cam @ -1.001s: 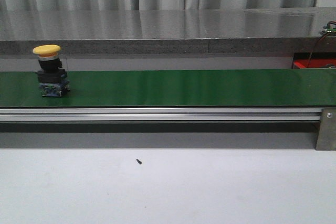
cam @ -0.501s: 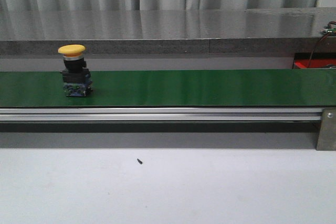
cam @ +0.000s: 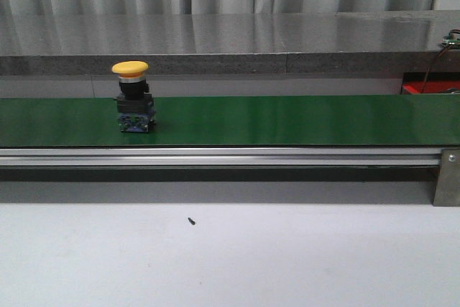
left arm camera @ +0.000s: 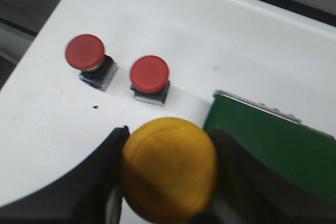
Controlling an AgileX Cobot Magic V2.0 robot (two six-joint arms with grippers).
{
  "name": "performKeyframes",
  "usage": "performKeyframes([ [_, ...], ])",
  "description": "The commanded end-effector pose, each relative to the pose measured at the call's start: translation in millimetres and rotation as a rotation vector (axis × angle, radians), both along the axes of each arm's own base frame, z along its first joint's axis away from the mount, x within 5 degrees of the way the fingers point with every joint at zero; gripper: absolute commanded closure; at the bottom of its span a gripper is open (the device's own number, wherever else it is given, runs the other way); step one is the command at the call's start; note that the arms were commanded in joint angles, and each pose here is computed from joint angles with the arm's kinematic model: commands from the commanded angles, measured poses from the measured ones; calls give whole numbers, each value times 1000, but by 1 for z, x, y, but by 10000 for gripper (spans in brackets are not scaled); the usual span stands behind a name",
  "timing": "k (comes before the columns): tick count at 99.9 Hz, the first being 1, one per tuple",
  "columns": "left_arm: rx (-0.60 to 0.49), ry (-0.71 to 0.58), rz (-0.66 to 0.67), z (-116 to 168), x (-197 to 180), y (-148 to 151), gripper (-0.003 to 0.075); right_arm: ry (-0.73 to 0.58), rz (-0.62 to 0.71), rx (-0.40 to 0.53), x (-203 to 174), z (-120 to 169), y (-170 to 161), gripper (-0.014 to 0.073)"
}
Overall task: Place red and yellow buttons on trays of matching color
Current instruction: 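Grasp the second yellow button with the left gripper, set it on belt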
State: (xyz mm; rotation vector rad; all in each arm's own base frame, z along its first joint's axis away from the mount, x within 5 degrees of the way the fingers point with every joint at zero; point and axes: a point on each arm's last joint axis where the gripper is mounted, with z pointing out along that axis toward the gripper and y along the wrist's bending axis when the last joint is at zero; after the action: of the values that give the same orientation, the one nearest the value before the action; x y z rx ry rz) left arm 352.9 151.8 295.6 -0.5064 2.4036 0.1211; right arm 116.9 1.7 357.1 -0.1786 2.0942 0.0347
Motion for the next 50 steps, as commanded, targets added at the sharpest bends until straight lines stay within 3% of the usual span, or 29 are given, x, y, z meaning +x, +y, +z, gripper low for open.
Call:
performKeyframes([
  [1,29,-93,-42,23,-3,-21,619,-80,-10,8,1,12,0,663],
  [25,-1,-79,-171,-1,7,-73,619,-80,-10,8,1,12,0,663],
  [50,-7,-80,-229,-10,12,-95,619,-80,-10,8,1,12,0,663],
])
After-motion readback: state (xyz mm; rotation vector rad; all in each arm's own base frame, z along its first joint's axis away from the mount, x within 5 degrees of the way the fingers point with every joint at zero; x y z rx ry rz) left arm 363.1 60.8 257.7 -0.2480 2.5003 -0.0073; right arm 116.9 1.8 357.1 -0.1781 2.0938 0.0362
